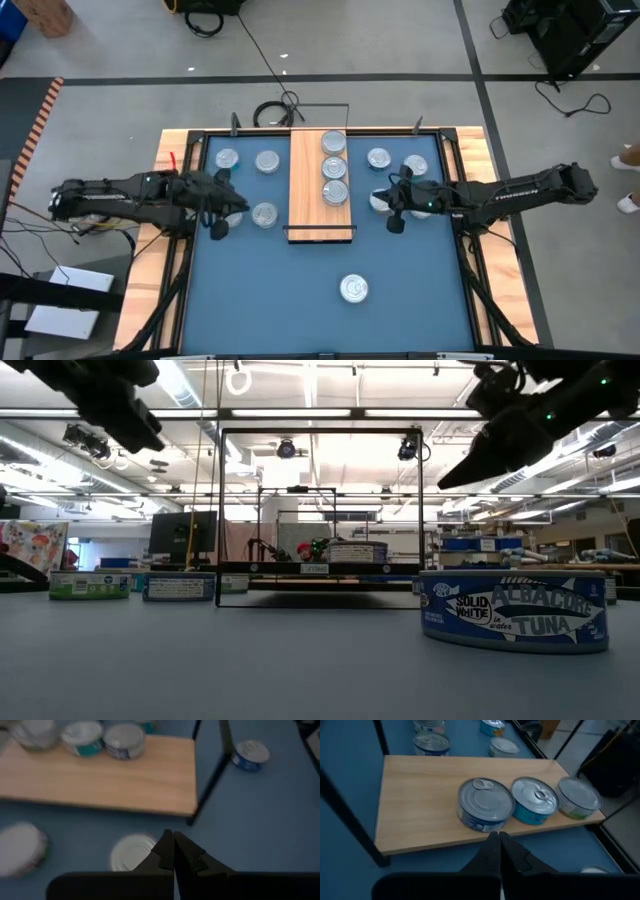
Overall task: Stack canned seafood by type on shelf
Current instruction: Stack the green tuna can on top of the other green tuna can on the shelf
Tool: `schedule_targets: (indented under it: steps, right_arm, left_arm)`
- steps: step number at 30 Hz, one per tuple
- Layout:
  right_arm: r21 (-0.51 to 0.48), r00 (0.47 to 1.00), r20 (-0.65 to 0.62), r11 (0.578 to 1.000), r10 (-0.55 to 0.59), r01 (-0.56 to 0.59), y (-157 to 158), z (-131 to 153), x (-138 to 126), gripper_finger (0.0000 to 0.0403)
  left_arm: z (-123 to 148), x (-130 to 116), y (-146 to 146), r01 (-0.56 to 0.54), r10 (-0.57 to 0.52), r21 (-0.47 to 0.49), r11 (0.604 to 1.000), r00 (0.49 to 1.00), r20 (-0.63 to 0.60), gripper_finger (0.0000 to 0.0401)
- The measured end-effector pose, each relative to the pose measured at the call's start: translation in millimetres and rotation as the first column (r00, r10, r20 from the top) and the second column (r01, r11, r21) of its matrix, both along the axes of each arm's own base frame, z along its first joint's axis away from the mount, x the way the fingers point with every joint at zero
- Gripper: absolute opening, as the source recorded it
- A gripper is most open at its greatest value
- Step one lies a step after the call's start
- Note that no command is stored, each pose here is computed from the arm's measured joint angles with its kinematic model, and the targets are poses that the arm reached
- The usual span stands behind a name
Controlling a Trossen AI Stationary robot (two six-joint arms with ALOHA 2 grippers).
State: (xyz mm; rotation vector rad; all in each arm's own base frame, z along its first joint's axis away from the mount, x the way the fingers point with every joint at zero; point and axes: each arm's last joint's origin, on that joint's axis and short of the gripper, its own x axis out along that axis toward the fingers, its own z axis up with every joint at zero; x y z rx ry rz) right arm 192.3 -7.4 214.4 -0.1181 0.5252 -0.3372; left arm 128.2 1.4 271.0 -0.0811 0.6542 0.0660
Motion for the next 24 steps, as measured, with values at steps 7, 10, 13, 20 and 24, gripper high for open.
schedule_targets:
  steps: [7,10,13,20,24]
  right_arm:
    - [-0.07,0.999,0.005,0.996,-0.05,0.05,10.0,0.9,-1.1,0.0]
    - [-0.082,0.998,0.007,0.994,-0.068,0.068,10.0,1.2,-1.3,0.0]
    - [-0.085,0.997,0.007,0.994,-0.071,0.071,9.8,1.3,-1.4,0.0]
    - [-0.114,0.997,-0.006,0.991,-0.073,0.072,6.6,1.4,-1.3,0.0]
    - [-0.137,0.998,-0.008,0.988,-0.069,0.068,4.8,2.4,-0.8,0.0]
  left_arm:
    - [-20.1,-4.9,-24.0,-0.028,0.019,-0.032,0.999,0.97,-0.242,0.0002]
    - [-29.2,-1.3,-31.4,-0.056,0.052,-0.002,0.998,0.943,-0.33,0.0016]
    - [-37.3,5.1,-36.5,-0.086,0.09,0.028,0.996,0.916,-0.391,0.0043]
    - [-55.7,20.9,-40.4,-0.163,0.199,0.116,0.98,0.85,-0.488,0.0113]
    - [-66.4,26.5,-40.5,-0.216,0.288,0.196,0.957,0.798,-0.529,0.0129]
